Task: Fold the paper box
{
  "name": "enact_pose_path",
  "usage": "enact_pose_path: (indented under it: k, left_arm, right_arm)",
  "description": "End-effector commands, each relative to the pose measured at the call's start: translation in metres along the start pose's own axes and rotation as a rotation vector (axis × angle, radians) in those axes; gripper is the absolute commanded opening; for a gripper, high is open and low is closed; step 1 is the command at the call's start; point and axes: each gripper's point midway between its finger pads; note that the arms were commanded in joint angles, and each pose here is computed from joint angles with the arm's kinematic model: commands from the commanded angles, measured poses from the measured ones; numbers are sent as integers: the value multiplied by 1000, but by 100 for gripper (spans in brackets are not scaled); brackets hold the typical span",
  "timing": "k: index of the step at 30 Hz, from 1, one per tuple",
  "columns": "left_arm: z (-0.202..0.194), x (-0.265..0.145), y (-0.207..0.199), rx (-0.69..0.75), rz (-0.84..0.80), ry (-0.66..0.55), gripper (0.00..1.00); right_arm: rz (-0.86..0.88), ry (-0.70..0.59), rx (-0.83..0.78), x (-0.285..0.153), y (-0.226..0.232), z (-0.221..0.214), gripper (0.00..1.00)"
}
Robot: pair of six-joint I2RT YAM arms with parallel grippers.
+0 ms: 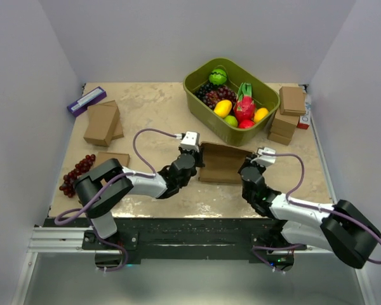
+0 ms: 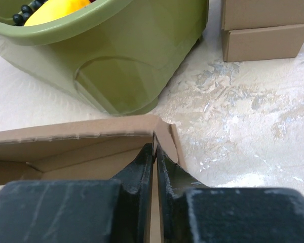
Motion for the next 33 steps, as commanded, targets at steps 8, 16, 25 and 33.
enact_pose_path:
  k: [8,16,25,33]
  left_arm:
    - [19,-33,4,342,-257,78,0]
    - [35,-42,32,427,-332,142,0]
    - [33,-39,54,451,-318,214,0]
    - [32,-37,55,459,-316,225,0]
  right_arm:
    - [179,149,61,-41,22,30,73]
    - [333,209,-116,-57,38,51,89]
    - [381,206,-233,-42,51,56,79]
    - [359,153,-297,-18,41,66,70]
Point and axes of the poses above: each gripper's point midway between its finger pads, its own x axis out along the fingers, its own y axis along the line the jaws close on, z = x × y, and after that the axes turned 7 degrees about -x, right-handed
